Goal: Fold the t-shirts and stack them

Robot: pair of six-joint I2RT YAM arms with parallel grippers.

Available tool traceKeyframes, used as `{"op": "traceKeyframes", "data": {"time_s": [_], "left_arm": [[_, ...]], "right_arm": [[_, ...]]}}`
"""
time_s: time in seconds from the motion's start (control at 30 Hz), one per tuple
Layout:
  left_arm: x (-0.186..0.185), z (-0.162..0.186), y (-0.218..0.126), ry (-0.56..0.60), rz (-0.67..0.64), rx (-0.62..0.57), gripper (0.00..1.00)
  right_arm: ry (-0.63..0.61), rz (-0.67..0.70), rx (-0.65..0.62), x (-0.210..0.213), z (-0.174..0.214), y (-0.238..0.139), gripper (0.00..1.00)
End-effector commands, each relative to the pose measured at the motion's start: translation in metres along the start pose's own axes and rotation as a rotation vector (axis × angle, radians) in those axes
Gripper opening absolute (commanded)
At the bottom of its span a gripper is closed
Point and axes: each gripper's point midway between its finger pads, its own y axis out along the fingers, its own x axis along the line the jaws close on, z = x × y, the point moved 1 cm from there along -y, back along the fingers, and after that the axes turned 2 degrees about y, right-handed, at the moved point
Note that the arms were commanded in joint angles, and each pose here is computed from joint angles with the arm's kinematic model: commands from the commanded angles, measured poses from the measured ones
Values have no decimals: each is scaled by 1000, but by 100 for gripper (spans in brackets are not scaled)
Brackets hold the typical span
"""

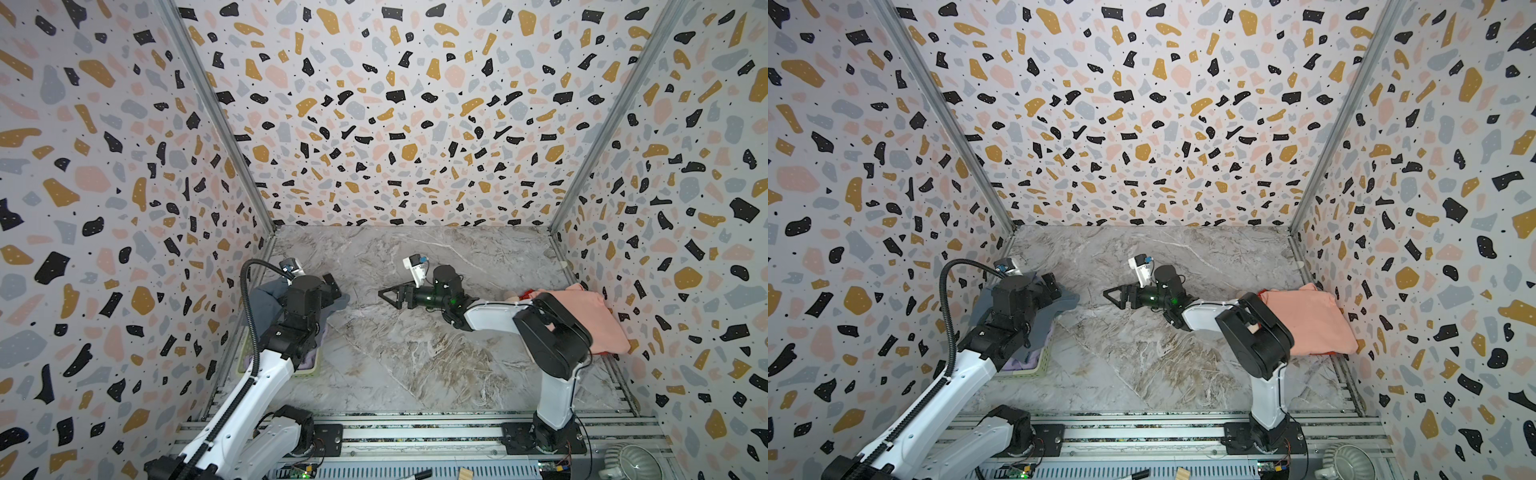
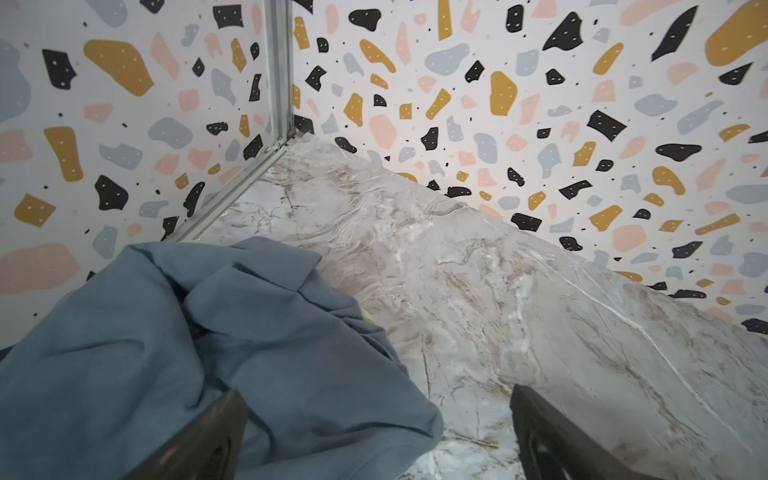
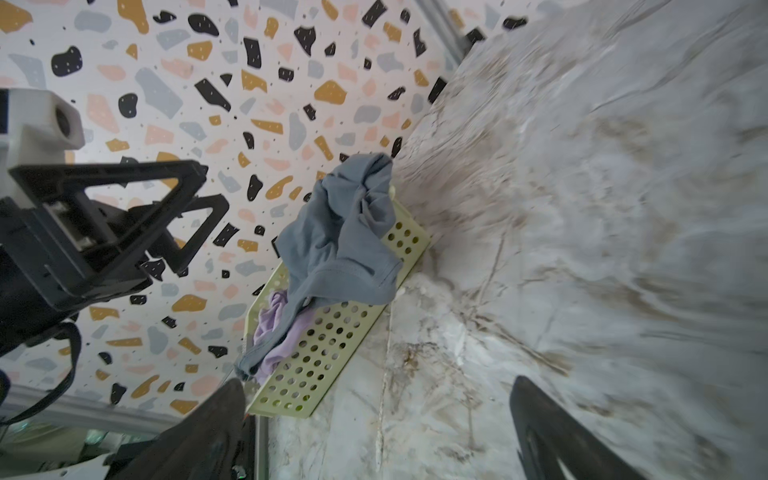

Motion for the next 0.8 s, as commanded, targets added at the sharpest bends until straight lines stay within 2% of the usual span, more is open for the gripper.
{"op": "traceKeyframes", "data": {"time_s": [0.0,0.27,0.47,0.57,0.67,0.77], "left_arm": [[-13,-8,2,-91,121,-27,99],[-40,-14,-8,-152,294,-16,99],[-44,-23,-14,-116,313,-23,99],[-40,-23,-14,-101,292,-25,99],[-35,-17,-12,-94,267,-18,100],[-30,-11,-9,-92,251,-3,99]], "right_arm": [[-46,-160,-26,32,-11,23,99],[47,-289,-2,23,5,72,100],[92,-328,8,17,17,101,100],[107,-343,7,17,19,112,96],[118,-371,-5,22,15,117,83],[111,-377,-13,27,11,121,59]]}}
